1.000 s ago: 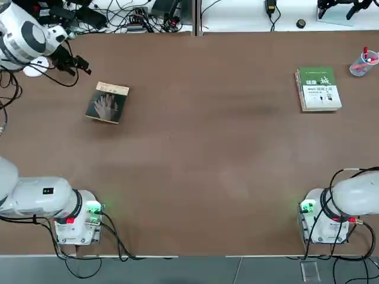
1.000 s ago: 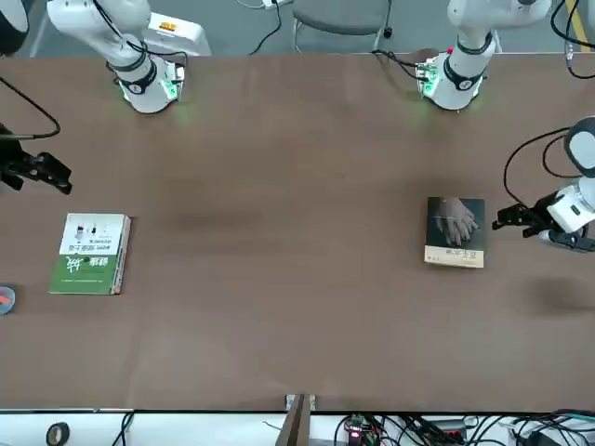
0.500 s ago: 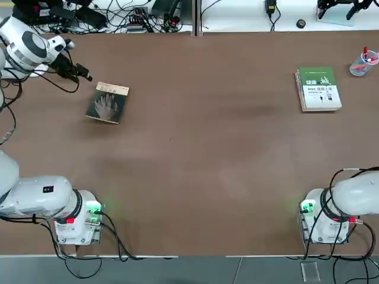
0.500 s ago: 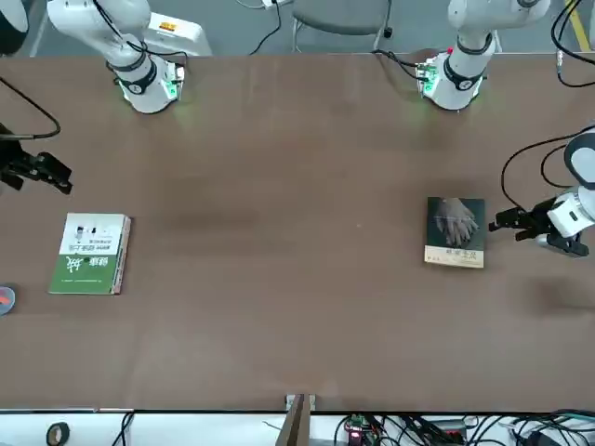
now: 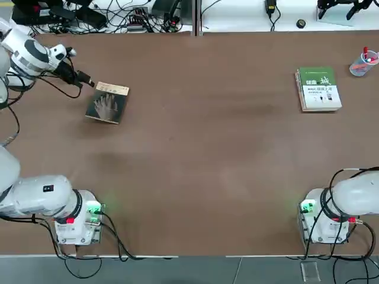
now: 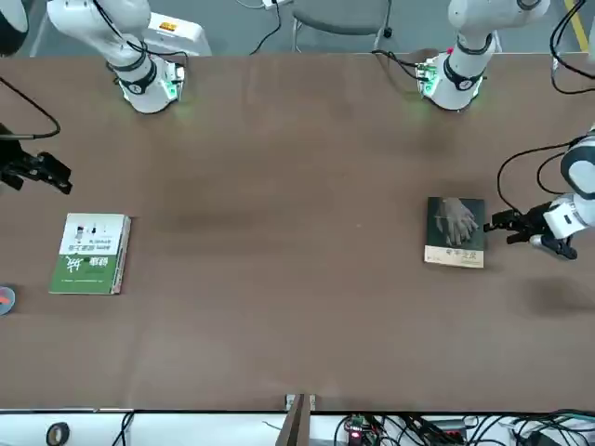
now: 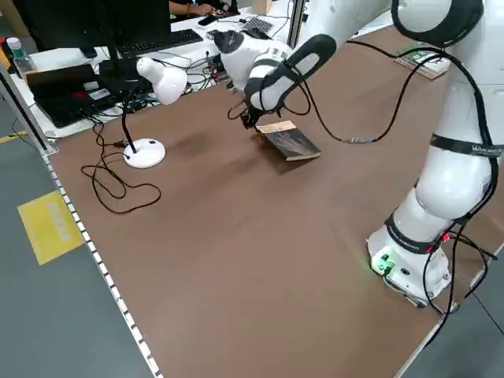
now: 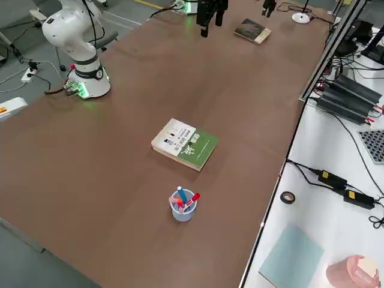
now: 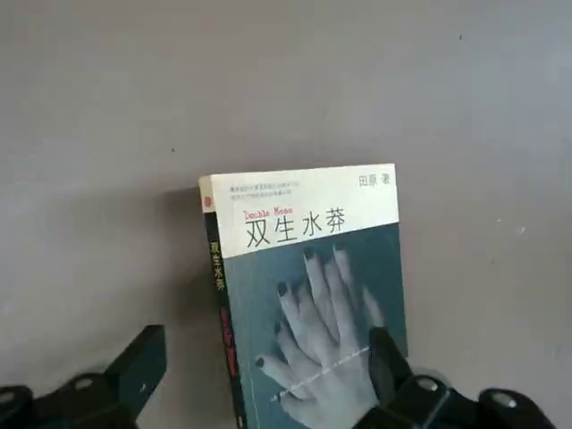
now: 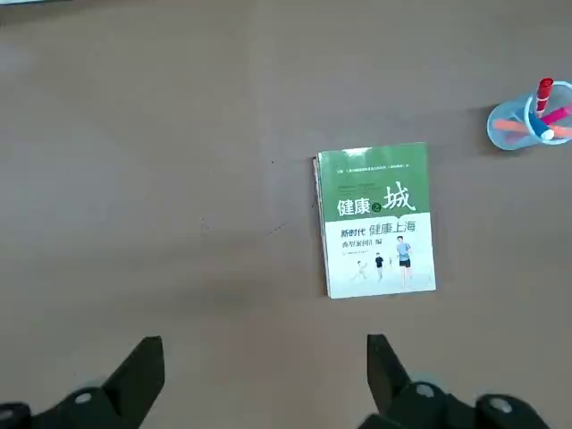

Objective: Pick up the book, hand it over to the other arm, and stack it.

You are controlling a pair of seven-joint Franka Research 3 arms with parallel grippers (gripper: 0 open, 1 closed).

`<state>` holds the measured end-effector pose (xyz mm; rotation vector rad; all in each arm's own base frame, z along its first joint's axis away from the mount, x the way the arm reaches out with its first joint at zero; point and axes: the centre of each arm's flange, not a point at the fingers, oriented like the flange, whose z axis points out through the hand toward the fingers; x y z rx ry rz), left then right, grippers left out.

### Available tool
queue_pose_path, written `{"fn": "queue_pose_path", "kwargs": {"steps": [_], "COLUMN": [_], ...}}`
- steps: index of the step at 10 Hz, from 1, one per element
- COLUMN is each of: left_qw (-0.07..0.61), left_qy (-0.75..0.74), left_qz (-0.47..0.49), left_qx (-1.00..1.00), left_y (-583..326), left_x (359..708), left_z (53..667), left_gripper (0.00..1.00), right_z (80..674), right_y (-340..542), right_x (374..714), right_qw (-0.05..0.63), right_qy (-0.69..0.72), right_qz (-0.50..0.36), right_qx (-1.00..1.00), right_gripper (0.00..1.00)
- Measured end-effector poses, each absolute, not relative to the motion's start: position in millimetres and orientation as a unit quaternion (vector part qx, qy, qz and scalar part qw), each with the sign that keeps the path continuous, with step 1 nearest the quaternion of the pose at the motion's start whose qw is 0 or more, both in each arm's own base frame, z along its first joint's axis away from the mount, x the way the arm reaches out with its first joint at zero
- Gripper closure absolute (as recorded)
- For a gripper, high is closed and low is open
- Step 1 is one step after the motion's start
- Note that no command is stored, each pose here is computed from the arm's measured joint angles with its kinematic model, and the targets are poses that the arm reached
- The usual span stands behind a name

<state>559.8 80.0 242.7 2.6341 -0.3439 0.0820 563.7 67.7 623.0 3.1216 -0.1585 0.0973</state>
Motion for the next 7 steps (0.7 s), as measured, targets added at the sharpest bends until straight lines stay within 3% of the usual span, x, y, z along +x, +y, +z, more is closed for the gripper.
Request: {"fn": "queue_pose_path", "kwargs": {"steps": [7], "left_qw": [0.26], "left_qy": [-0.141], "left_qz": [0.034], "left_qx": [0.955], "left_y": [102], "left_x": [559], "left_z": [207], "left_gripper": [0.01], "right_z": [623], "right_y": [68], "right_x": [564], "right_qw": [0.007], "right_qy": [-0.051], "right_qz": [0.031], "right_qx": [0.998], "right_gripper": [0.0]}}
